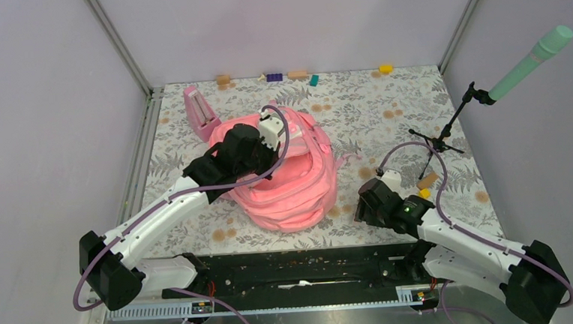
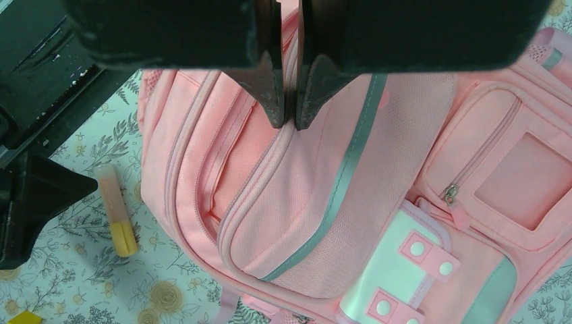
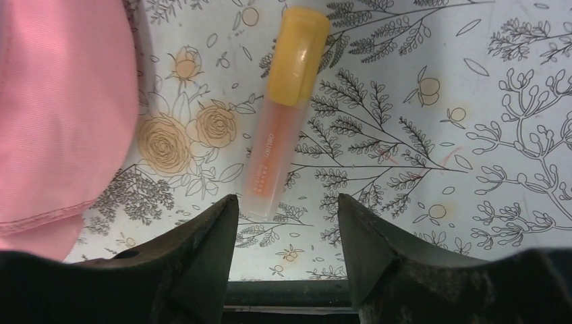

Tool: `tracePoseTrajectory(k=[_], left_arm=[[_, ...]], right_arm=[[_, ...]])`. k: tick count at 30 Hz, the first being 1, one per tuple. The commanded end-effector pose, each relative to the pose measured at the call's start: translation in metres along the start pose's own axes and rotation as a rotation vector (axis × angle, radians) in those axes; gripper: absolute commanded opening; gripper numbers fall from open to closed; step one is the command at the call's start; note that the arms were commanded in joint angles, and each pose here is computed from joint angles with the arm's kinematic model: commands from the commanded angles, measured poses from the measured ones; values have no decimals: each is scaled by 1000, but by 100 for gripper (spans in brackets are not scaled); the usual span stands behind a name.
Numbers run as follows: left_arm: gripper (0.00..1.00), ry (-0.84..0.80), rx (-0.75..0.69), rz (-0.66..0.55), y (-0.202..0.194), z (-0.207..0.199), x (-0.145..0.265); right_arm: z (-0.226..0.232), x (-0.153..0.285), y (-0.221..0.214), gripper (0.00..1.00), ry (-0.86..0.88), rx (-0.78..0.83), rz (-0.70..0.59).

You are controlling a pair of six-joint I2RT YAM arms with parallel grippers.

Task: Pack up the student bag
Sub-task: Pick up the stationery from the center of the board.

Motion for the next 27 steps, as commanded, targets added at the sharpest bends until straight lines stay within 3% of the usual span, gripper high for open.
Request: tracePoseTrajectory(k=[1,27], left_arm=[[0,-94,21,-139,40,-22,16],[0,-95,20,-138,40,-22,16]], right_arm=[[6,-5,0,64,12,-28,15],[23,-29,8,55,-58,127,118]])
Point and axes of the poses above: each gripper's point midway between its finger pads, its own x axis back along the fingers, its own z axis along the line the jaws close on, y = z × x, the point moved 1 cm from there along x, back along the fingers, and after that the axes turned 14 degrees about x, right-handed, at the moved point
